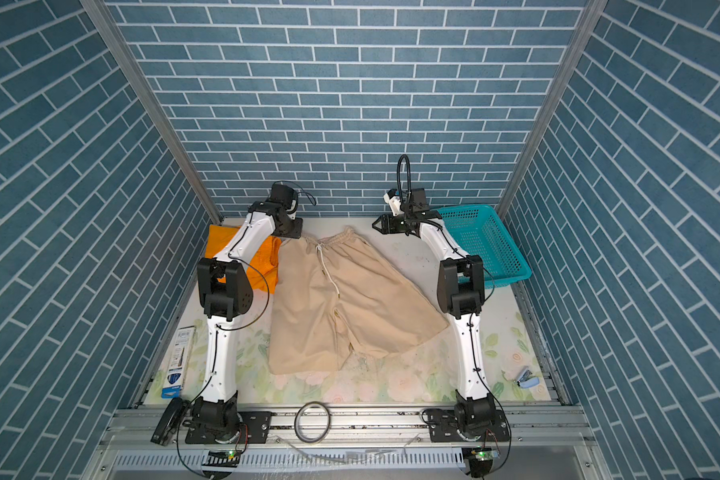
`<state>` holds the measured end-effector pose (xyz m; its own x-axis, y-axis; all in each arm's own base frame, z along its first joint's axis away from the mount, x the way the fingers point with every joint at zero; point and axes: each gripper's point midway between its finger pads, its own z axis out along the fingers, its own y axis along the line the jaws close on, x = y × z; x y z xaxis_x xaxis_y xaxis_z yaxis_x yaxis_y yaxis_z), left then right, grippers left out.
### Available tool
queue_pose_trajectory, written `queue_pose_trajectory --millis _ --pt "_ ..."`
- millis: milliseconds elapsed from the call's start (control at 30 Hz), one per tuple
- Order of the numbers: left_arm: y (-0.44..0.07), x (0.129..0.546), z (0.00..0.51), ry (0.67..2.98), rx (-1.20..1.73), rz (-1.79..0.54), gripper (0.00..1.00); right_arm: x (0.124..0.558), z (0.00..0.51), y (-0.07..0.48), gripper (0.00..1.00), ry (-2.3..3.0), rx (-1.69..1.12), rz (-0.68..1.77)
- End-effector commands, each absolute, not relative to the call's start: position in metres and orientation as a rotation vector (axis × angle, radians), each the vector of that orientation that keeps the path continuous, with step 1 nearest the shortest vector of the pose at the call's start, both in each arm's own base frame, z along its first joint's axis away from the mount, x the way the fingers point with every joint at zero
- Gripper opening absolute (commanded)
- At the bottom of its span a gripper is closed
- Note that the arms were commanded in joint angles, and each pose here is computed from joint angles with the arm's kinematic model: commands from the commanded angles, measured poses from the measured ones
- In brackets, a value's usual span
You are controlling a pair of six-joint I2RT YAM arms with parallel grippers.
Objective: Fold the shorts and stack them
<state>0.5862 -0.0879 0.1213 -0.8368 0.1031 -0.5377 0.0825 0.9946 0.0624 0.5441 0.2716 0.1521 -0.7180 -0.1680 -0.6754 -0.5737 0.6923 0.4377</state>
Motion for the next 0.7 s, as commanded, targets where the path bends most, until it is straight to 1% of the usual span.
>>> queue_pose_trajectory --millis 0,33,167,267,333,467,533,667 --pt "-0.088 0.576 0.140 2.562 0.114 0.022 0.97 0.464 0.193 0.285 0.61 2.299 -0.711 0.751" --pt "-0.088 0.572 0.147 2.559 0.107 0.011 1.00 0.438 0.186 0.287 0.62 2.337 -0.728 0.723" --pt "-0.093 0.555 0.179 2.514 0.092 -0.059 1.00 0.343 0.152 0.296 0.63 2.486 -0.738 0.683" --pt "-0.096 0.538 0.203 2.479 0.080 -0.121 1.00 0.287 0.128 0.306 0.63 2.554 -0.761 0.618" --pt "-0.096 0.526 0.218 2.454 0.063 -0.151 1.00 0.259 0.113 0.310 0.64 2.609 -0.778 0.569" --pt "-0.090 0.499 0.246 2.401 0.036 -0.162 1.00 0.215 0.084 0.314 0.64 2.691 -0.825 0.473" --pt "-0.083 0.485 0.256 2.386 0.022 -0.151 1.00 0.206 0.074 0.314 0.65 2.699 -0.834 0.413" --pt "-0.074 0.462 0.266 2.372 0.009 -0.140 1.00 0.188 0.053 0.328 0.66 2.719 -0.889 0.412"
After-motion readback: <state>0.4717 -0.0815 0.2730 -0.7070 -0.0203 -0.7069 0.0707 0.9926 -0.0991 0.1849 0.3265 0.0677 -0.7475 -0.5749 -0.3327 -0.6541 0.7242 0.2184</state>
